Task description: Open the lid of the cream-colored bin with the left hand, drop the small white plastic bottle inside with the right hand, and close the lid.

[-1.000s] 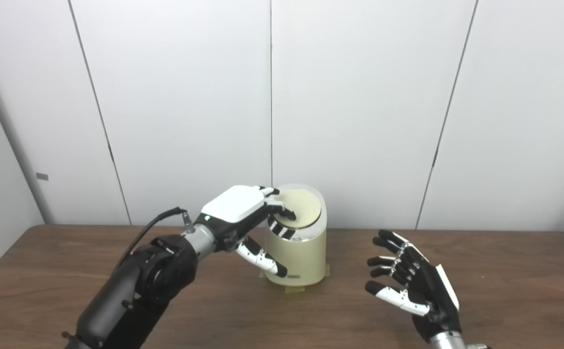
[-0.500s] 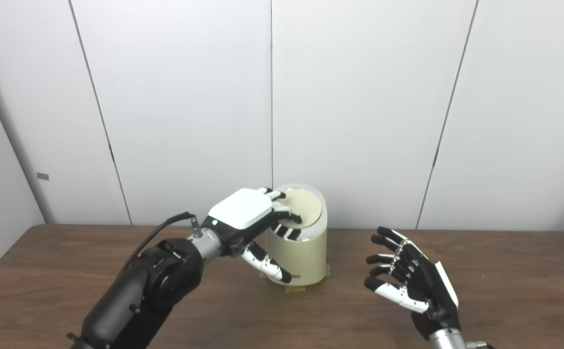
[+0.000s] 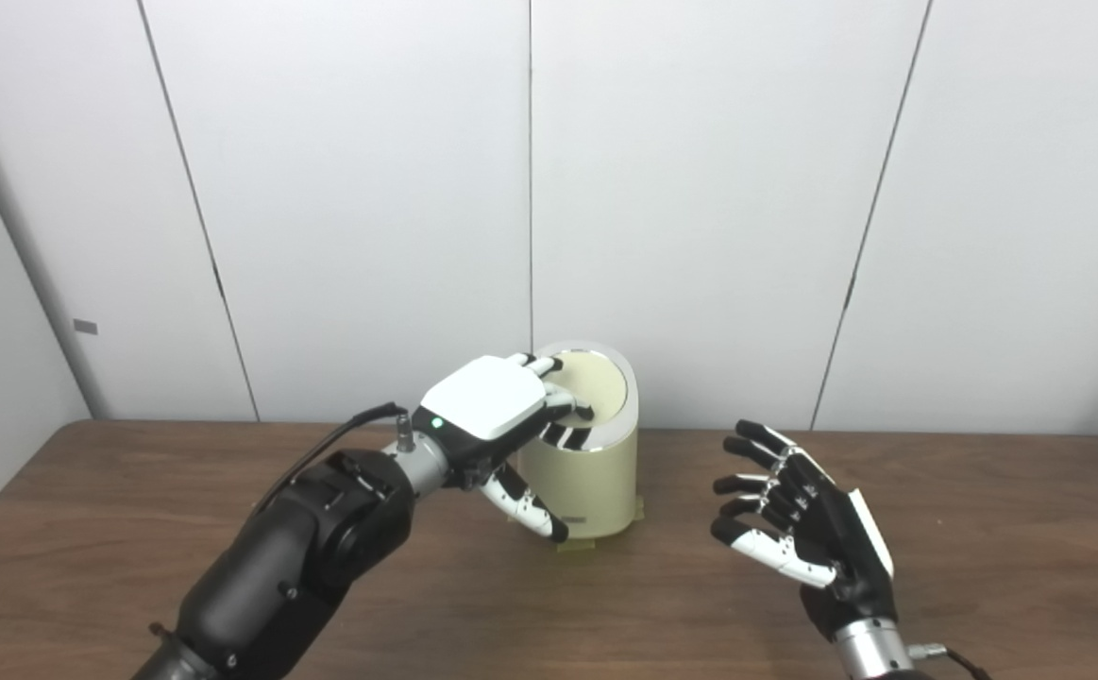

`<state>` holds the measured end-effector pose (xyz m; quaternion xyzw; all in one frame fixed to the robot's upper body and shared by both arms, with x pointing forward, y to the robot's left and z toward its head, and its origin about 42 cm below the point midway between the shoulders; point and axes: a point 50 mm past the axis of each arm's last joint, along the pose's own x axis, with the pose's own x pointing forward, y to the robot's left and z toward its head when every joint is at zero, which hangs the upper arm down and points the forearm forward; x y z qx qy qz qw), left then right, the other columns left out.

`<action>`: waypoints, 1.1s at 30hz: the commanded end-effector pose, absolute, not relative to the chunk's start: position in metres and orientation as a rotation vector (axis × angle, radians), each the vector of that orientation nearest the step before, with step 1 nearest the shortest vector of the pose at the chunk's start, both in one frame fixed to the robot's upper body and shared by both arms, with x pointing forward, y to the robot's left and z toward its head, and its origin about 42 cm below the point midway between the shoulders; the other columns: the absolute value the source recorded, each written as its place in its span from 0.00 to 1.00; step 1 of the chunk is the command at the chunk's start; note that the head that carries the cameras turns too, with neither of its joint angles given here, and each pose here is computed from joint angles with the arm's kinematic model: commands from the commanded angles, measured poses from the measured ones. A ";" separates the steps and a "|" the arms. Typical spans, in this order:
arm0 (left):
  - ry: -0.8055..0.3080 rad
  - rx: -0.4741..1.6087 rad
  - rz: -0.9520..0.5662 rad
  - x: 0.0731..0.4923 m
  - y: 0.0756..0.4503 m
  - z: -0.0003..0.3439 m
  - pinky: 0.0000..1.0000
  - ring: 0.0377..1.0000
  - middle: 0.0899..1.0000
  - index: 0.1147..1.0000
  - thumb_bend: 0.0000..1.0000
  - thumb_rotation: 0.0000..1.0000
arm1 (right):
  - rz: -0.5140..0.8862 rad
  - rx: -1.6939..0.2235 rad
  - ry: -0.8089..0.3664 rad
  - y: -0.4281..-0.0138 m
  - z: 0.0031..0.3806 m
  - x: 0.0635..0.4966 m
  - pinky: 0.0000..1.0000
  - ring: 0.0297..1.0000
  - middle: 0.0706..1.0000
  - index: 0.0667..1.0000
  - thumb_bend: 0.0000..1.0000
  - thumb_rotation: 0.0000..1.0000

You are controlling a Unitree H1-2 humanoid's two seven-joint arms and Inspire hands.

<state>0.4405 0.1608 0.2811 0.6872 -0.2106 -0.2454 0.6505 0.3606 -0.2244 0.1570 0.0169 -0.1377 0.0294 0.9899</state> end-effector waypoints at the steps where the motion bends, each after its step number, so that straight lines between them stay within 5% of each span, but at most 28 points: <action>1: -0.381 1.611 -0.599 0.446 0.162 0.276 1.00 1.00 0.83 0.83 1.00 0.43 | 0.061 0.029 -0.359 -0.225 0.177 0.366 0.49 0.58 0.75 0.76 0.88 0.26; 6: -0.377 1.578 -0.594 0.444 0.167 0.281 1.00 1.00 0.82 0.83 1.00 0.42 | 0.065 0.038 -0.361 -0.227 0.176 0.366 0.49 0.58 0.75 0.76 0.87 0.27; 13: -0.583 1.284 -0.384 0.429 0.185 0.307 1.00 0.96 0.80 0.80 0.88 0.36 | 0.066 0.030 -0.370 -0.227 0.177 0.366 0.49 0.60 0.76 0.75 0.87 0.28; 18: -0.730 1.023 -0.150 0.415 0.207 0.309 0.73 0.86 0.84 0.79 0.75 0.26 | 0.059 0.021 -0.363 -0.229 0.174 0.368 0.51 0.62 0.77 0.76 0.87 0.29; 20: -0.747 0.909 -0.070 0.408 0.217 0.302 0.73 0.84 0.83 0.80 0.72 0.20 | 0.054 0.017 -0.363 -0.229 0.174 0.368 0.50 0.60 0.76 0.76 0.87 0.28; 29: -0.415 0.339 0.024 0.360 0.246 0.224 0.66 0.78 0.82 0.82 0.71 0.21 | 0.044 0.003 -0.373 -0.233 0.173 0.369 0.52 0.62 0.76 0.75 0.85 0.26; 33: -0.360 0.244 0.028 0.349 0.254 0.198 0.66 0.72 0.76 0.79 0.68 0.22 | 0.043 0.006 -0.374 -0.236 0.169 0.369 0.55 0.63 0.76 0.76 0.84 0.24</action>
